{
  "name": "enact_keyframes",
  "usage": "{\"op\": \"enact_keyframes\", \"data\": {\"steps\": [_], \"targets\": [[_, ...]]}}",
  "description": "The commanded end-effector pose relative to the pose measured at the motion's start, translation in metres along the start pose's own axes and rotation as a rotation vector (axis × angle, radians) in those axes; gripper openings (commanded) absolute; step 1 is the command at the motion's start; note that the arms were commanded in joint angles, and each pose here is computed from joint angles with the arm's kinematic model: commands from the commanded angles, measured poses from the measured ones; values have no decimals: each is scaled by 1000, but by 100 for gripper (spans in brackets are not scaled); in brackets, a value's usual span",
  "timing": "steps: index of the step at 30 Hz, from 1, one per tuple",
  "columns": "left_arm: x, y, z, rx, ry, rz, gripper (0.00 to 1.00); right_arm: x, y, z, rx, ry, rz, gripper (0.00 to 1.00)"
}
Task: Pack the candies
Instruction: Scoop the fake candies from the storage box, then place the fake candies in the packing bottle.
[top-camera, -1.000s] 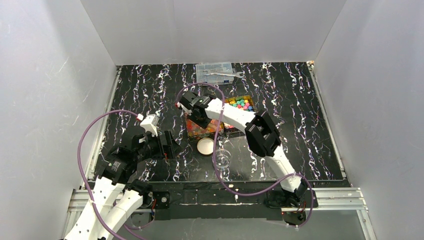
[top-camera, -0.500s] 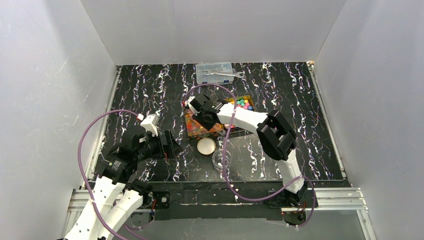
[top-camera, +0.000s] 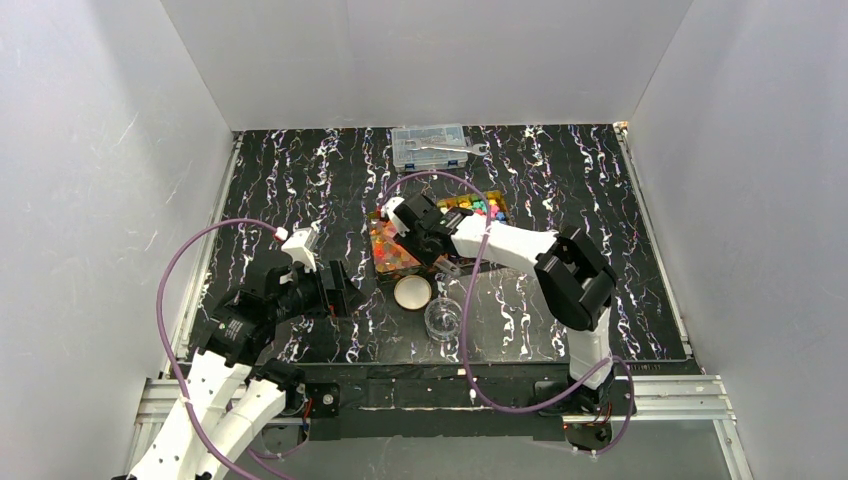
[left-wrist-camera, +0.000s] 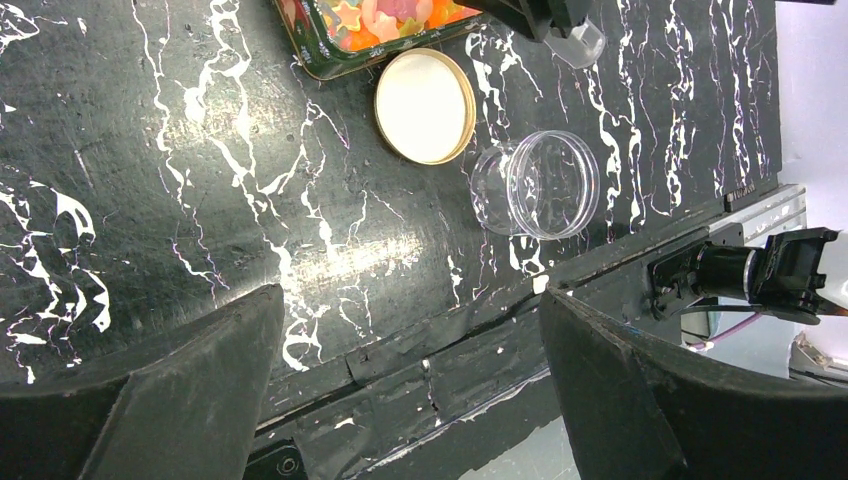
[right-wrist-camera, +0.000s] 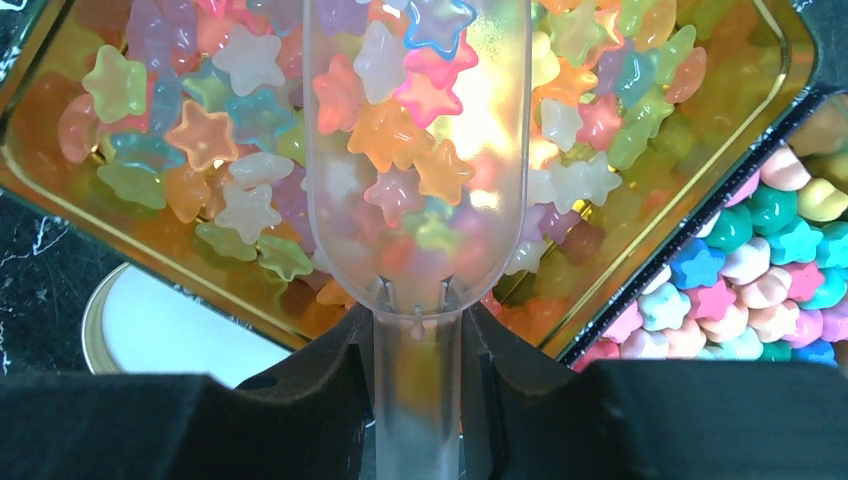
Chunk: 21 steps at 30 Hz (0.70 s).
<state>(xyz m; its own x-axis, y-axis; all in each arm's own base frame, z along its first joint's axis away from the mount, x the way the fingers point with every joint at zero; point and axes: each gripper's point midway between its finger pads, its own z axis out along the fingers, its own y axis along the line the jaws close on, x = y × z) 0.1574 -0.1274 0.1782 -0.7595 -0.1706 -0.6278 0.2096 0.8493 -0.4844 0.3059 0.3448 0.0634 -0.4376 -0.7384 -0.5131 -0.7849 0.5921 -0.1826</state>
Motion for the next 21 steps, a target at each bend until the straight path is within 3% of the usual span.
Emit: {"op": "enact_keyframes", "data": {"steps": [1, 21], "targets": [[3, 3, 2, -9, 10, 2, 98, -33, -6, -29, 3, -150, 26, 1], [2, 2, 0, -5, -2, 4, 98, -13, 4, -115, -81, -274, 88, 1]]}}
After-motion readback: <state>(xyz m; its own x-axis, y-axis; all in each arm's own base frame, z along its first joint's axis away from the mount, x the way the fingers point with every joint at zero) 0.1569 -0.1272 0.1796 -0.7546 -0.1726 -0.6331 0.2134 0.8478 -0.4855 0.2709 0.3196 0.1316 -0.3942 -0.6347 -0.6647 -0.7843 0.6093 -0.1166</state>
